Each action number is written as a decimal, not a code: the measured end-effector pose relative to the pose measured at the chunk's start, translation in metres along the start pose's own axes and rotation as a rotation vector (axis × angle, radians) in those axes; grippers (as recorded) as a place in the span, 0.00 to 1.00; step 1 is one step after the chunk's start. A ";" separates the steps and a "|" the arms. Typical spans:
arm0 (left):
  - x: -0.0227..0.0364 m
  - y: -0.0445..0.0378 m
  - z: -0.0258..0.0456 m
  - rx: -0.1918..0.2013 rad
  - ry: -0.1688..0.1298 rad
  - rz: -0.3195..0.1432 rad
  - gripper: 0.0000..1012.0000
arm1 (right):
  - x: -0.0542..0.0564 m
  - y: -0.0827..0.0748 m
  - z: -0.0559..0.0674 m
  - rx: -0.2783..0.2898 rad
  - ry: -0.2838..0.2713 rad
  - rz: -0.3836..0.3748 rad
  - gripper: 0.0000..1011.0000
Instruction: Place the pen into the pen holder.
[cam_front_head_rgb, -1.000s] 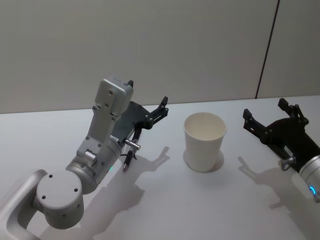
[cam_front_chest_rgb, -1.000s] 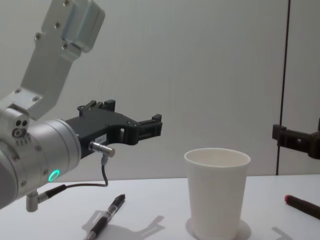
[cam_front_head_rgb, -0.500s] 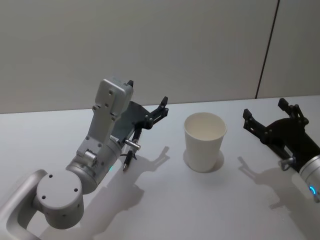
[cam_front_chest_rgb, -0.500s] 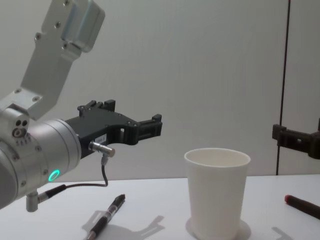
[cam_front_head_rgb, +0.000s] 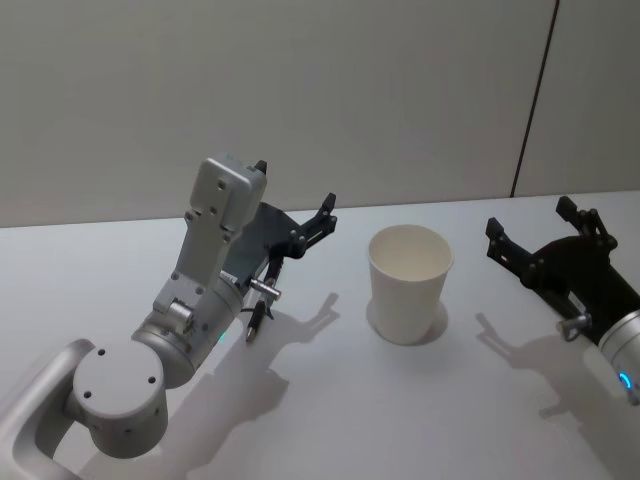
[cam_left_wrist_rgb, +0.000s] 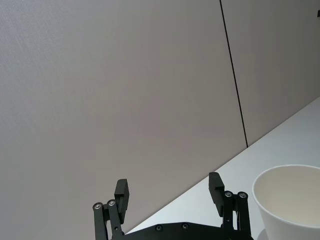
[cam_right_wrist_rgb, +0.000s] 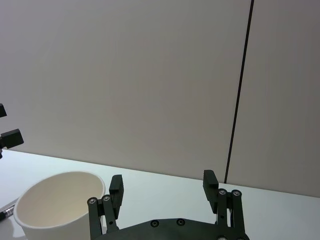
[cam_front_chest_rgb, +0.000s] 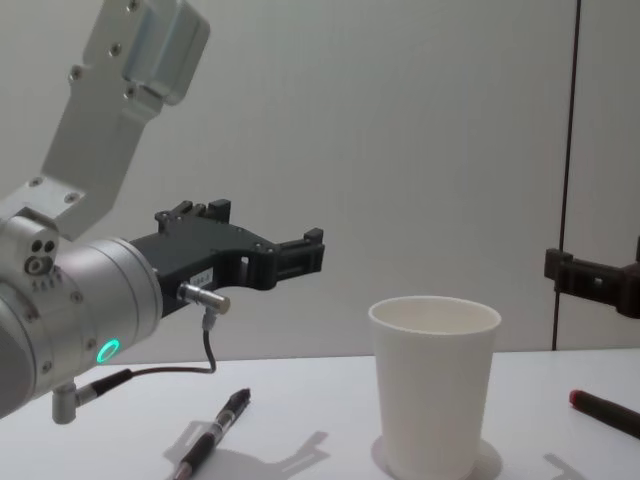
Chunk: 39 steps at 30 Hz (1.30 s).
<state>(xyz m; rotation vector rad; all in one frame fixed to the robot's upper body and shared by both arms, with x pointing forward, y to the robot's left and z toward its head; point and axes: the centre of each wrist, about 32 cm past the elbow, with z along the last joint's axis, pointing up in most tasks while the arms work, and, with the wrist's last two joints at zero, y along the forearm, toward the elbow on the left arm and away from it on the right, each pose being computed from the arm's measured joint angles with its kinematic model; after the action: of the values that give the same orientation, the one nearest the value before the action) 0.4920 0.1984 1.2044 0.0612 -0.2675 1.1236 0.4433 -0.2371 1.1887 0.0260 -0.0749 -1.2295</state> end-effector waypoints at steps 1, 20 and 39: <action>0.0000 0.0000 0.0000 0.000 0.000 0.000 0.99 | 0.000 0.000 0.000 0.000 0.000 0.000 0.99; 0.0000 0.0000 0.0000 0.000 0.000 0.000 0.99 | 0.000 0.000 0.000 0.000 0.000 0.000 0.99; 0.0000 0.0000 0.0000 0.000 0.000 0.000 0.99 | 0.000 0.000 0.000 0.000 0.000 0.000 0.99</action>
<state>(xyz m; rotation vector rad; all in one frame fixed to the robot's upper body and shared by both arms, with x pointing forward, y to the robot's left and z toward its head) 0.4920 0.1984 1.2044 0.0612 -0.2675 1.1237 0.4433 -0.2371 1.1887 0.0260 -0.0748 -1.2295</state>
